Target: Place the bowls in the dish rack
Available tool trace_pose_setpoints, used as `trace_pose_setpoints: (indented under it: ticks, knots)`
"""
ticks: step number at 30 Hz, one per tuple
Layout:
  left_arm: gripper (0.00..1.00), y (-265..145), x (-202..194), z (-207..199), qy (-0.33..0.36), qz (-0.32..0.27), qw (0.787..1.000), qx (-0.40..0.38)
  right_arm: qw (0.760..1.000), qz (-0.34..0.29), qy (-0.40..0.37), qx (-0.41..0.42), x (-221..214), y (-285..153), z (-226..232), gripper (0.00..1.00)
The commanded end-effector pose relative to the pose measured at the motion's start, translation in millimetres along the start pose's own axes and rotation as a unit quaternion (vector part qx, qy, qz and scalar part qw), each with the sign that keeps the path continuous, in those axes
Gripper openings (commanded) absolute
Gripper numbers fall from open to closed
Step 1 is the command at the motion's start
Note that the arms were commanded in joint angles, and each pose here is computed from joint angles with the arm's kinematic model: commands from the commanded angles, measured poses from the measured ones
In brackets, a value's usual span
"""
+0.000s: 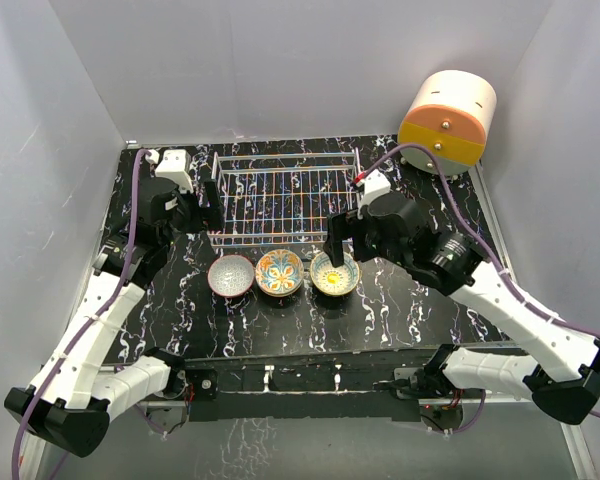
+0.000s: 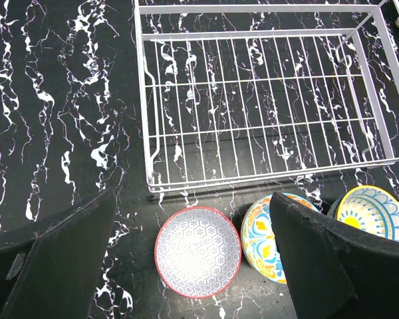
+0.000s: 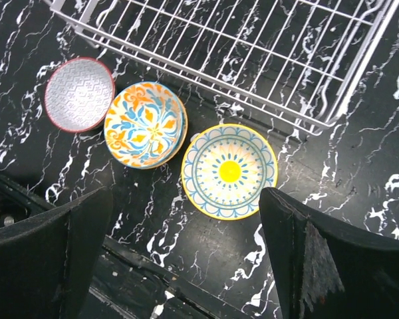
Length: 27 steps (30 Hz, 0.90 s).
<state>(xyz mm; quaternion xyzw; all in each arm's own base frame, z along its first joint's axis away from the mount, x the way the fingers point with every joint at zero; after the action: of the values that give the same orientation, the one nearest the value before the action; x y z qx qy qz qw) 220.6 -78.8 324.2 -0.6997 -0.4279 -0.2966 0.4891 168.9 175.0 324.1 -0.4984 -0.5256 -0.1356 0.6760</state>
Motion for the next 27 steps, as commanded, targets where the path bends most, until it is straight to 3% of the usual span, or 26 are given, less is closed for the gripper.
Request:
trace_pose_setpoints:
  ticks: [1, 9, 17, 27]
  knots:
    - [0.97, -5, 0, 1, 0.003, -0.003, 1.000, 0.000, 0.998, 0.028, 0.002, 0.050, -17, 13, 12, 0.94]
    - [0.97, -13, 0, 4, 0.000, -0.012, 1.000, 0.003, 0.994, 0.077, -0.004, 0.078, -53, 39, 21, 0.84]
    - [0.97, -19, -4, 9, 0.002, -0.014, 1.000, 0.018, 0.990, 0.077, -0.002, 0.115, -73, 71, 33, 0.74]
    - [0.97, -29, -3, 14, 0.006, -0.020, 0.999, 0.030, 0.993, 0.078, -0.014, 0.090, -81, 110, 38, 0.67]
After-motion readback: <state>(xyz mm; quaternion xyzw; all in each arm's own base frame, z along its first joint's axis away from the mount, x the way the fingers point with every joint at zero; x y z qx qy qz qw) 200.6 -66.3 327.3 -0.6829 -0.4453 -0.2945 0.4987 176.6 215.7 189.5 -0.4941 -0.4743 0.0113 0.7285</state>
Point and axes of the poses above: each gripper's point midway between its finger pads, its own y axis out along the fingers, its own z axis along the line the jaws close on, x = y × z, the point moved 9 cm from there along -y, back along the fingers, and after that the axes turned 15 degrees about -y, right-handed, at the moved point
